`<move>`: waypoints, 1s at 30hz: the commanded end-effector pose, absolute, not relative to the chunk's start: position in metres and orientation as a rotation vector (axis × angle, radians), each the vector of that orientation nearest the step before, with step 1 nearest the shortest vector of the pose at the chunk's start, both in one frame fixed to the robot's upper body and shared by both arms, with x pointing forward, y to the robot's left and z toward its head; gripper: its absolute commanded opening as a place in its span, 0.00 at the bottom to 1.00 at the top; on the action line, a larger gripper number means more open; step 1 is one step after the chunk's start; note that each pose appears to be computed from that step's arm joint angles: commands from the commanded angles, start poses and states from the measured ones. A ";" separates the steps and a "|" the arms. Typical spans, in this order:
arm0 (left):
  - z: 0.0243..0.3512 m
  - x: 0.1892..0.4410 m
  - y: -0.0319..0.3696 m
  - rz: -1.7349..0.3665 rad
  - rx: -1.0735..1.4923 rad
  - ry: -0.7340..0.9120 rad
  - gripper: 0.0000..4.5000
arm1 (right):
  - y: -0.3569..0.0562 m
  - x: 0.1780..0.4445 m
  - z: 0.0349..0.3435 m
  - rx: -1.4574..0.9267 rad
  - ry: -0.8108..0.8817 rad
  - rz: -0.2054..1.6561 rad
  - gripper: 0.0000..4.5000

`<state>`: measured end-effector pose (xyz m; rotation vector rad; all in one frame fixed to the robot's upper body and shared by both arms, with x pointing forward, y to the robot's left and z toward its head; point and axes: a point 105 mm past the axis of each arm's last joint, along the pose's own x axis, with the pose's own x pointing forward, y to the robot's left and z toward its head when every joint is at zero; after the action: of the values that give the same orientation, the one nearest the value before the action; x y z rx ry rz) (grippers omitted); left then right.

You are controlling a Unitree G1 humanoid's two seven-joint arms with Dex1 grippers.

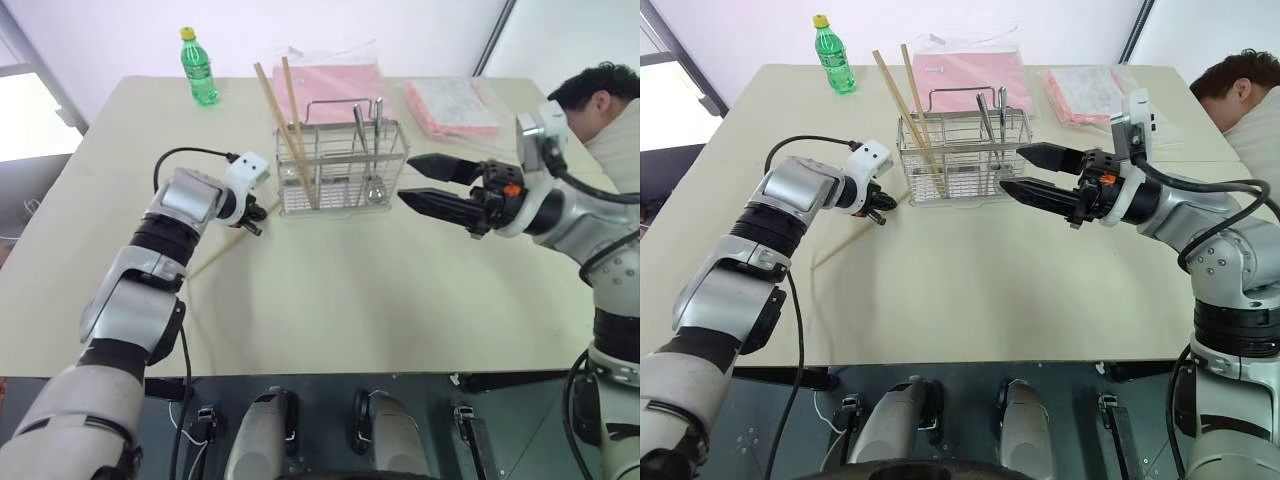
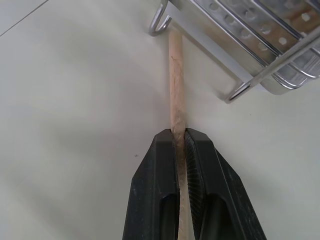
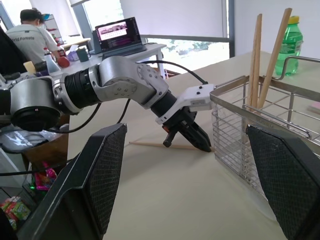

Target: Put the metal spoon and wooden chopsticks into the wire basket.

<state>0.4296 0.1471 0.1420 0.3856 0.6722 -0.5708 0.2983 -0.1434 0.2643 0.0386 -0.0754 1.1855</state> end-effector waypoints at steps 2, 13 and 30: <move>0.148 0.433 0.172 -0.457 0.368 0.666 0.01 | -0.143 0.298 0.278 0.001 -0.129 1.199 0.87; 0.245 0.454 0.263 0.010 0.318 0.236 0.01 | -0.143 0.300 0.279 -0.007 -0.135 1.214 0.87; 0.426 0.408 0.095 -0.530 -0.325 -0.622 0.01 | -0.153 0.297 0.289 -0.002 -0.141 1.177 0.87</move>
<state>0.4199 0.0993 0.4099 -0.3434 -0.5546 -0.4967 0.3043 -0.1499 0.2733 0.0248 -0.0803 1.1793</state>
